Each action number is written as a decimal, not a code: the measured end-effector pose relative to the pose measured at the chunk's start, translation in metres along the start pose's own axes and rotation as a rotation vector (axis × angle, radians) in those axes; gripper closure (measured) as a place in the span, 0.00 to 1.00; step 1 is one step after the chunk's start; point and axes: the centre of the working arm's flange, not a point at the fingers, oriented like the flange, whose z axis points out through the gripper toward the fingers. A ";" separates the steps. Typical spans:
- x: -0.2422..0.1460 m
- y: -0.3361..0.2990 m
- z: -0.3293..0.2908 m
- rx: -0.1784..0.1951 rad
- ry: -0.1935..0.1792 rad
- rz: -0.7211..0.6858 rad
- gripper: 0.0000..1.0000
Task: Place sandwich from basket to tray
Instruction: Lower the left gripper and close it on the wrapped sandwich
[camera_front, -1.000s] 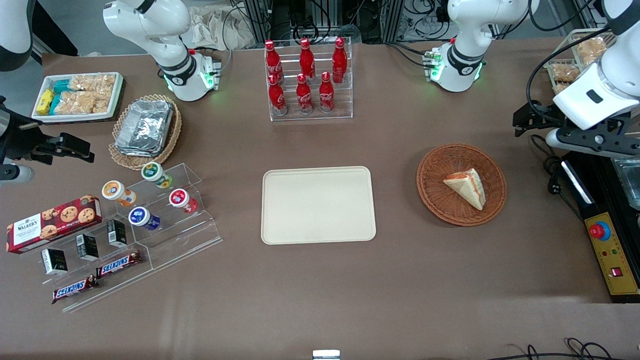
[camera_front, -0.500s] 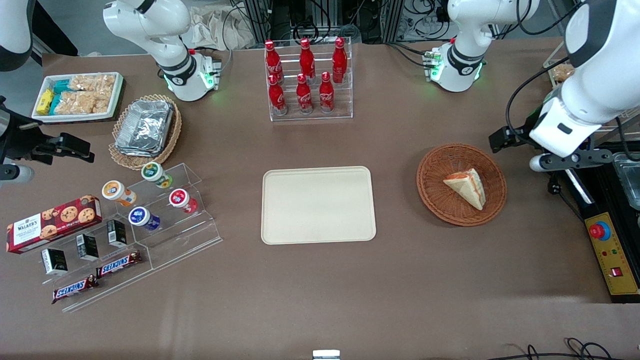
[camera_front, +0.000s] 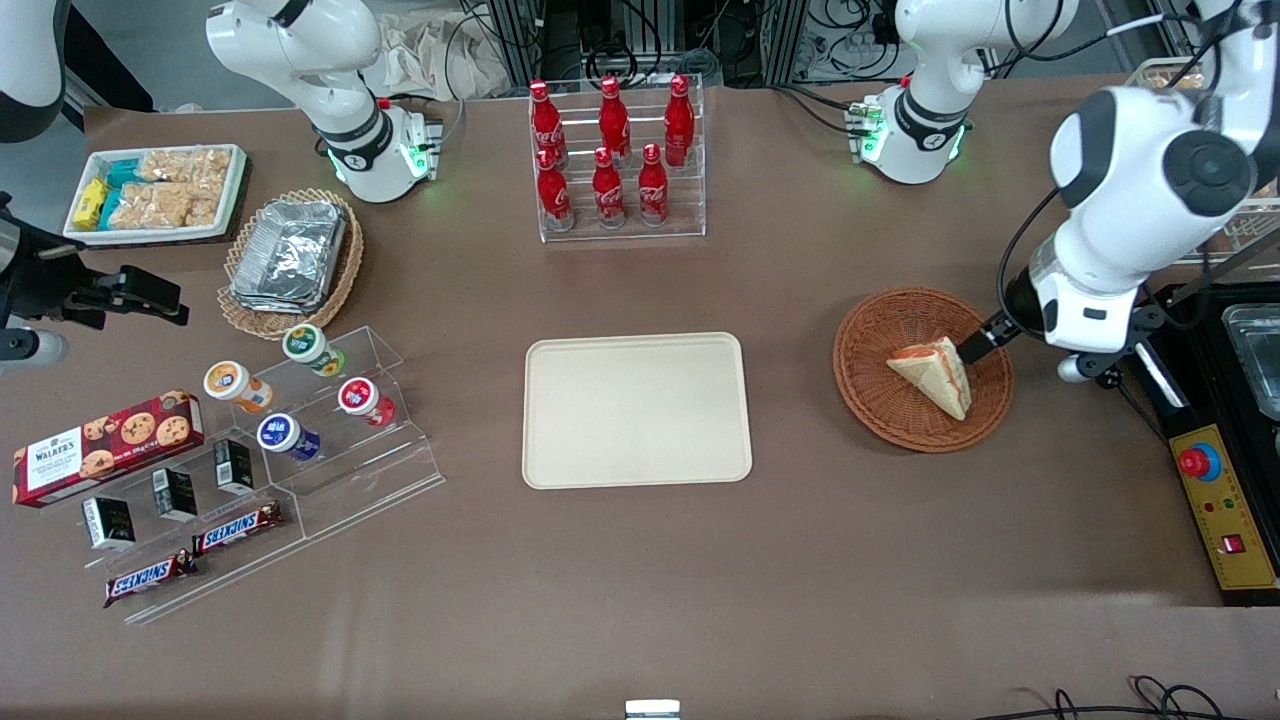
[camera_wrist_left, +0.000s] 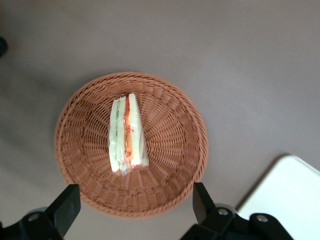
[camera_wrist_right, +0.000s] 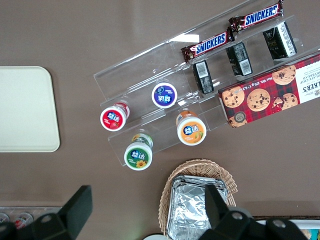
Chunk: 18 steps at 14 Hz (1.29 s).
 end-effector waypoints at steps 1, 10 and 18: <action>0.000 -0.009 0.016 -0.001 0.004 -0.026 0.00; 0.002 -0.038 0.100 -0.039 0.034 -0.358 0.00; -0.017 -0.054 0.154 -0.023 0.019 -0.373 0.00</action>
